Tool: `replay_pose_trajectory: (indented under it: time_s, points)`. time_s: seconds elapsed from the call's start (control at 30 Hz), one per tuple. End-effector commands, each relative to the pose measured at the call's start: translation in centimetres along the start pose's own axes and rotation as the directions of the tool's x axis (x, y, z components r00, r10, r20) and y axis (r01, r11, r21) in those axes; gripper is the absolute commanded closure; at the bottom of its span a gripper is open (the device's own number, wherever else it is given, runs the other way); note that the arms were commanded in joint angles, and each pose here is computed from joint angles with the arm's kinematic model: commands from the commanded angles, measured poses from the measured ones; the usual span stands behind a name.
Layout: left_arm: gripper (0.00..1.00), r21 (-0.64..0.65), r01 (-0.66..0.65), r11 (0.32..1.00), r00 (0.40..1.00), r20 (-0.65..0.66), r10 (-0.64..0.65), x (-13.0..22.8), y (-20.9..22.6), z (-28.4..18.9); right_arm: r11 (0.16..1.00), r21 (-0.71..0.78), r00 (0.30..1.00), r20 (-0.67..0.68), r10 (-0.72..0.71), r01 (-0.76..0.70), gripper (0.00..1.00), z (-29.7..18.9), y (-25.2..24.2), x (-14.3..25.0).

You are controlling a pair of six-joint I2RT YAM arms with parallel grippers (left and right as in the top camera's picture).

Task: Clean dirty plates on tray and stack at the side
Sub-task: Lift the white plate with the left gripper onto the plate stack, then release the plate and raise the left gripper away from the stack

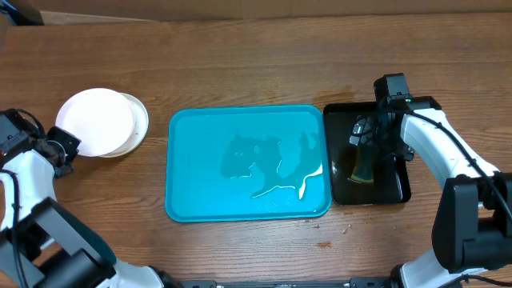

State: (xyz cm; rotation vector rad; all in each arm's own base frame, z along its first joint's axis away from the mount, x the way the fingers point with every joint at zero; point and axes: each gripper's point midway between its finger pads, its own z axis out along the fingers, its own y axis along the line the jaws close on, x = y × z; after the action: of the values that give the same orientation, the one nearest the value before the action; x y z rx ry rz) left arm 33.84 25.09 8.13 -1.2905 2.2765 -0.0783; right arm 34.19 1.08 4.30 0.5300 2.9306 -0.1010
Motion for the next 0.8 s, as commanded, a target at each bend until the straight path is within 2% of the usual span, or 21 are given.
replay_pose_trajectory:
  time_s: [0.0,0.07,0.13,0.17,0.27,0.33,0.5,0.7,0.77]
  points:
    - [0.87,0.048,0.009,0.999,1.000,0.005,-0.009,-0.7,-1.1,0.6,1.000,-0.004,1.000,0.017,0.007,-0.007,0.00,-0.3,0.0,-0.6]
    - [0.68,0.074,-0.002,0.997,1.000,0.009,0.001,-0.8,-1.6,0.7,1.000,-0.004,1.000,0.017,0.007,-0.007,0.00,-0.3,0.0,-0.6]
    - [0.41,0.124,-0.029,0.992,0.999,0.019,0.027,-1.1,-2.5,0.6,1.000,-0.004,1.000,0.017,0.007,-0.007,0.00,-0.3,0.0,-0.6]
    - [0.30,0.158,-0.044,0.986,0.999,0.021,0.041,-1.2,-3.2,0.5,1.000,-0.004,1.000,0.017,0.007,-0.007,0.00,-0.3,0.0,-0.6]
    - [0.10,0.262,-0.061,0.963,0.998,0.001,0.063,-0.9,-5.0,0.0,1.000,-0.004,1.000,0.017,0.007,-0.007,0.00,-0.3,0.0,-0.6]
    - [0.00,0.354,-0.062,0.933,0.997,-0.024,0.075,-0.5,-6.7,-0.7,1.000,-0.004,1.000,0.017,0.007,-0.007,0.00,-0.3,0.0,-0.6]
    - [0.00,0.513,-0.089,0.854,0.986,-0.075,0.148,1.5,-11.1,-2.5,1.000,-0.004,1.000,0.017,0.007,-0.007,0.00,-0.3,0.0,-0.6]
    - [0.00,0.556,-0.295,0.777,0.919,-0.057,0.389,6.6,-16.4,-2.6,1.000,-0.004,1.000,0.017,0.007,-0.007,0.00,-0.3,0.0,-0.6]
    - [0.00,0.530,-0.333,0.780,0.901,-0.065,0.429,8.2,-17.3,-2.3,1.000,-0.004,1.000,0.017,0.007,-0.007,0.00,-0.3,0.0,-0.6]
